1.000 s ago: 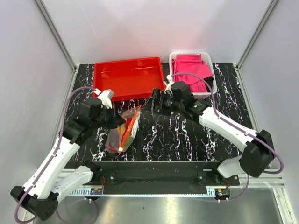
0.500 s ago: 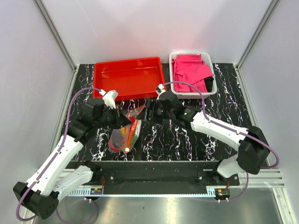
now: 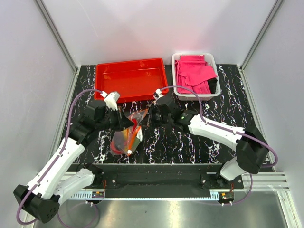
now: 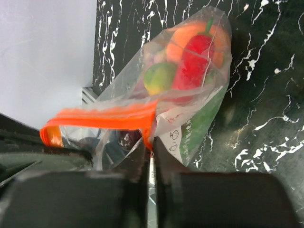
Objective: Open the zip-top bag and remove the fake food
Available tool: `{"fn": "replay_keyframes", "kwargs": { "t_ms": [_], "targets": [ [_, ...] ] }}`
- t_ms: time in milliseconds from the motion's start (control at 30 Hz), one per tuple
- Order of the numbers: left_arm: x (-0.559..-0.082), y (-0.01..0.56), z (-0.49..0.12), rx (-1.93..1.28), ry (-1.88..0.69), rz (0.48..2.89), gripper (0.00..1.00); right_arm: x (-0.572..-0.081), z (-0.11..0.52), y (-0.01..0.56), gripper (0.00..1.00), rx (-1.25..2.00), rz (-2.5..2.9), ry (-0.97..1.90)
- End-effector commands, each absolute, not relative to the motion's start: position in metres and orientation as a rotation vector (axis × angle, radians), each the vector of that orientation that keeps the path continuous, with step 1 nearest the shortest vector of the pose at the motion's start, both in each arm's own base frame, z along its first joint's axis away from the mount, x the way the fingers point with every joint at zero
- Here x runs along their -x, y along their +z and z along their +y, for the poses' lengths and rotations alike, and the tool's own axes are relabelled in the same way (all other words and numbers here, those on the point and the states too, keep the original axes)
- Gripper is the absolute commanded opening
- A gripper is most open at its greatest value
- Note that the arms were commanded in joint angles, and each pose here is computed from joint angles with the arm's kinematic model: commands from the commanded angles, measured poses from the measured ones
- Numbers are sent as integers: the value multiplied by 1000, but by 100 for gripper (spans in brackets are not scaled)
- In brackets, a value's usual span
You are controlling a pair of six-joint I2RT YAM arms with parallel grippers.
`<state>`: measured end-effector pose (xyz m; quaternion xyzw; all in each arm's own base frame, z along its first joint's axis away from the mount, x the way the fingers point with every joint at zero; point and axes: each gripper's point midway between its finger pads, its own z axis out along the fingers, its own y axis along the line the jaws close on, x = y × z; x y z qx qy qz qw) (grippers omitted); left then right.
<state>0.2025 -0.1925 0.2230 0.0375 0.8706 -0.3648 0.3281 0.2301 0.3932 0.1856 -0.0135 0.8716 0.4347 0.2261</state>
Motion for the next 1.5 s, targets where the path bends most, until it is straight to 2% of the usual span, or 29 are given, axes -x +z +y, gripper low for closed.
{"fn": "replay_keyframes", "kwargs": {
  "t_ms": [0,267,567,800,967,1100,1300,1367,1400,1467],
  "targets": [
    [-220,228,-177,4,-841,2218,0,-226,401,215,0,139,2309,1273],
    [-222,233,-110,277,-511,2128,0,-204,380,205,0,408,2356,1164],
    [-199,256,-100,202,-523,2076,0,-181,411,226,0,683,2343,1373],
    [-185,282,-76,257,-443,2035,0,-195,450,252,0,749,2271,1506],
    [-195,274,-93,226,-488,2088,0,-195,441,236,0,778,2310,1452],
    [-210,257,-111,221,-543,2117,0,-196,428,200,0,759,2419,1413],
    [-219,240,-122,217,-575,2137,0,-211,394,162,9,699,2516,1232],
    [-219,233,-128,203,-607,2151,0,-215,380,151,20,693,2562,1109],
    [-221,235,-132,199,-629,2143,0,-218,376,153,33,684,2562,1065],
    [-220,234,-143,168,-693,2146,0,-215,368,154,36,676,2578,1036]
  ]
}}
